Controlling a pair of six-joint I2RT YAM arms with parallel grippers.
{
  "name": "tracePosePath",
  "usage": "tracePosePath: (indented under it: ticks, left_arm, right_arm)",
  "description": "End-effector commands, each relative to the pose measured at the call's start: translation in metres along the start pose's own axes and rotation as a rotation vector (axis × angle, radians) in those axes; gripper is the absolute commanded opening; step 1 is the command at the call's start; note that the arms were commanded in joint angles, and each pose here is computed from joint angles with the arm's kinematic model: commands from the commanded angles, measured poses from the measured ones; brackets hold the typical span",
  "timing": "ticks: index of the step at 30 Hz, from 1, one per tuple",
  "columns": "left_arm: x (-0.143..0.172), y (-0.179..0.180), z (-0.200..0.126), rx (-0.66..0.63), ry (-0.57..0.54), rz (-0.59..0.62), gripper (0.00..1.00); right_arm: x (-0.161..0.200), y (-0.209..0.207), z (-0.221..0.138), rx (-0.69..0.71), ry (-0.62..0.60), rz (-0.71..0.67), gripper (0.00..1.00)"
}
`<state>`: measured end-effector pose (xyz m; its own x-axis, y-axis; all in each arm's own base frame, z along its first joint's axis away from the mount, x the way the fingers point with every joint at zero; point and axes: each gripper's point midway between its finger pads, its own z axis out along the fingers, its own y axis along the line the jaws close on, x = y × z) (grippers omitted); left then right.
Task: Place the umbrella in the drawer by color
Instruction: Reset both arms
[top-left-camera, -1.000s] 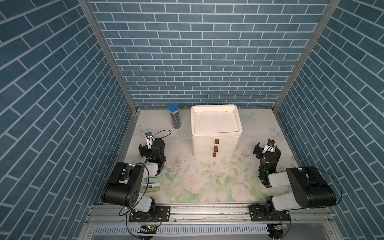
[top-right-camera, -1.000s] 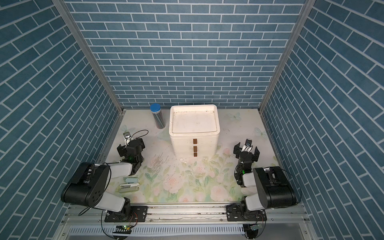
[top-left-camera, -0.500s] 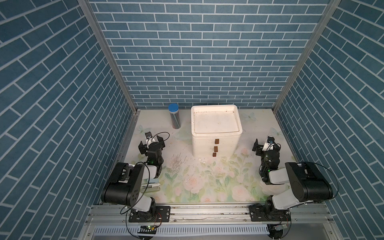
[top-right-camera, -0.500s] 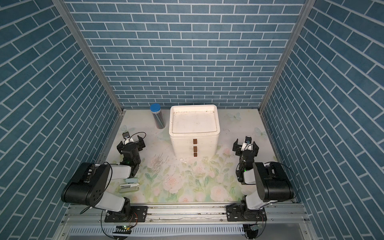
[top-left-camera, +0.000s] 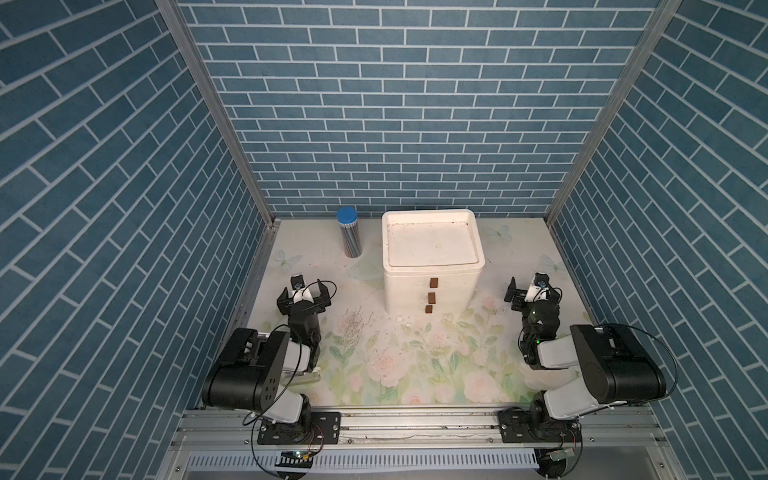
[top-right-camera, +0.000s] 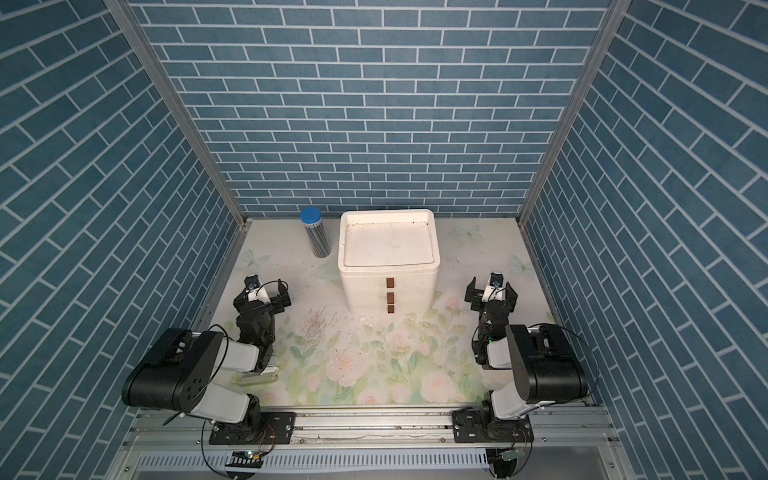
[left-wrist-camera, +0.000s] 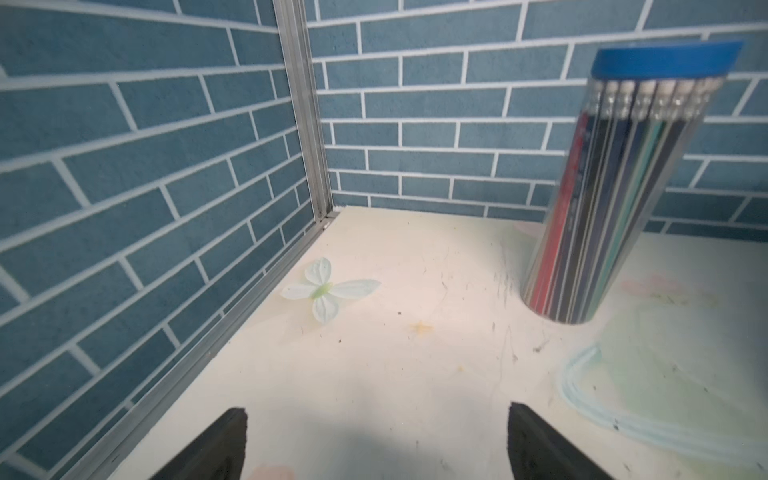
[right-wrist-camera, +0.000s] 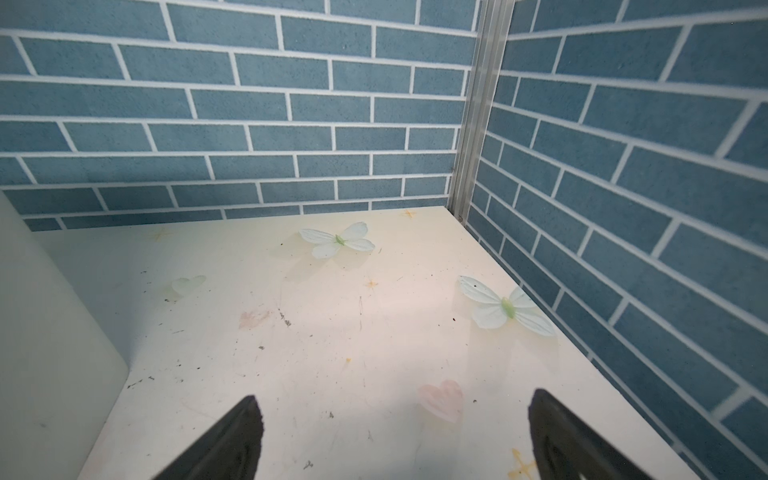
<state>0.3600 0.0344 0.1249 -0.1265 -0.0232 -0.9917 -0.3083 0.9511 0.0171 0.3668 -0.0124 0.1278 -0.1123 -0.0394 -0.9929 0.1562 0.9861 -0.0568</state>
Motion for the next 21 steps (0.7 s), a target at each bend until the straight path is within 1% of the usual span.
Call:
tracePosePath:
  ticks: [1, 21]
  left_arm:
    - [-0.0061, -0.0044, 0.0029, 0.031, -0.016, -0.021, 1.0]
    - [-0.0069, -0.0043, 0.0027, 0.031, -0.019, -0.022, 1.0]
  right_arm:
    - [-0.0013, 0.0, -0.0016, -0.002, -0.013, -0.014, 1.0]
    - [-0.0021, -0.0006, -0.0014, -0.001, -0.014, -0.013, 1.0]
